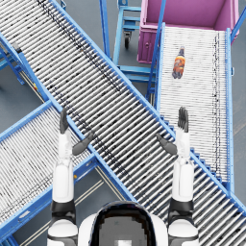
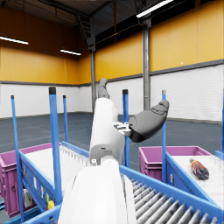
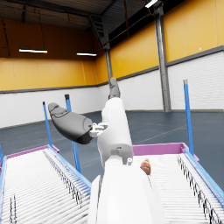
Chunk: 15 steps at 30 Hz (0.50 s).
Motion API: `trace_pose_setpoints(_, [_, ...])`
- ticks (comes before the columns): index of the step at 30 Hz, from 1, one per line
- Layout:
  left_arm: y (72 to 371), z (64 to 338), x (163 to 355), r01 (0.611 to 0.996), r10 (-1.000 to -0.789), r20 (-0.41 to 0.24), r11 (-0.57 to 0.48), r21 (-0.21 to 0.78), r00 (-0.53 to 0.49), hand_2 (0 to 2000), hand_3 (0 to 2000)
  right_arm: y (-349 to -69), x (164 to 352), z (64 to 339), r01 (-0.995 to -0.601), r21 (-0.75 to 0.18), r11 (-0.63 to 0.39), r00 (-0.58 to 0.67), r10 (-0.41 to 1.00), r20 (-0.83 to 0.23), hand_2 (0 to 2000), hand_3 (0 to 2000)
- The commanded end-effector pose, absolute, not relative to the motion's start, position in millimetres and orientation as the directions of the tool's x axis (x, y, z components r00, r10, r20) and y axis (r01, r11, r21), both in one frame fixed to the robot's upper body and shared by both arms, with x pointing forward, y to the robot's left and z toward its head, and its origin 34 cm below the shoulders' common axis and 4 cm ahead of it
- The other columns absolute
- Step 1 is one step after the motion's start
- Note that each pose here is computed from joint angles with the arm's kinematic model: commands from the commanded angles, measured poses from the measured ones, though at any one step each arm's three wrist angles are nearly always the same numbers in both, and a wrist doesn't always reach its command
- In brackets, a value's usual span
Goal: Pick up the oil and place it on the left assembly line, put the cola on the right, and keep Sprite still
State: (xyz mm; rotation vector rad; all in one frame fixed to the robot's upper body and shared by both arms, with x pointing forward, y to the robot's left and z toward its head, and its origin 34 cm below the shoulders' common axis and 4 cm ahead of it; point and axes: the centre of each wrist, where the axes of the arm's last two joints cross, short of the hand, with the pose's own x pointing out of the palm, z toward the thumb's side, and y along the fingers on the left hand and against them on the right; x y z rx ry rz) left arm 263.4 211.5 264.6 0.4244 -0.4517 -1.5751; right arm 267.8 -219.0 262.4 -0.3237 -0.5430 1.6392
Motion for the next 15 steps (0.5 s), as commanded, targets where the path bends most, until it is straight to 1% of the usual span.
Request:
trace_pose_setpoints(1, [211, 262, 263.0, 0.856, -0.998, 0.012, -0.052, 0.514, -0.068, 0, 0, -218, 267.1, 260, -0.854, -0.512, -0.095, -0.166, 0.982, 0.095, 0, 0])
trace_pose_setpoints(7, [205, 247, 259.7, 0.900, -0.984, 0.074, -0.118, 0.421, -0.164, 0, 0, -209, 262.2, 247, -0.871, -0.432, -0.234, -0.292, 0.954, 0.073, 0, 0])
trace_pose_setpoints(10, [203, 239, 257.6, 0.918, -0.973, 0.110, -0.151, 0.367, -0.204, 0, 0, -205, 259.0, 239, -0.873, -0.384, -0.301, -0.353, 0.933, 0.071, 0, 0])
trace_pose_setpoints(11, [202, 233, 256.0, 0.928, -0.965, 0.134, -0.171, 0.332, -0.226, 0, 0, -203, 256.7, 233, -0.872, -0.351, -0.341, -0.388, 0.919, 0.072, 0, 0])
trace_pose_setpoints(15, [201, 230, 254.9, 0.933, -0.959, 0.151, -0.185, 0.307, -0.240, 0, 0, -201, 255.1, 230, -0.870, -0.330, -0.367, -0.412, 0.908, 0.074, 0, 0])
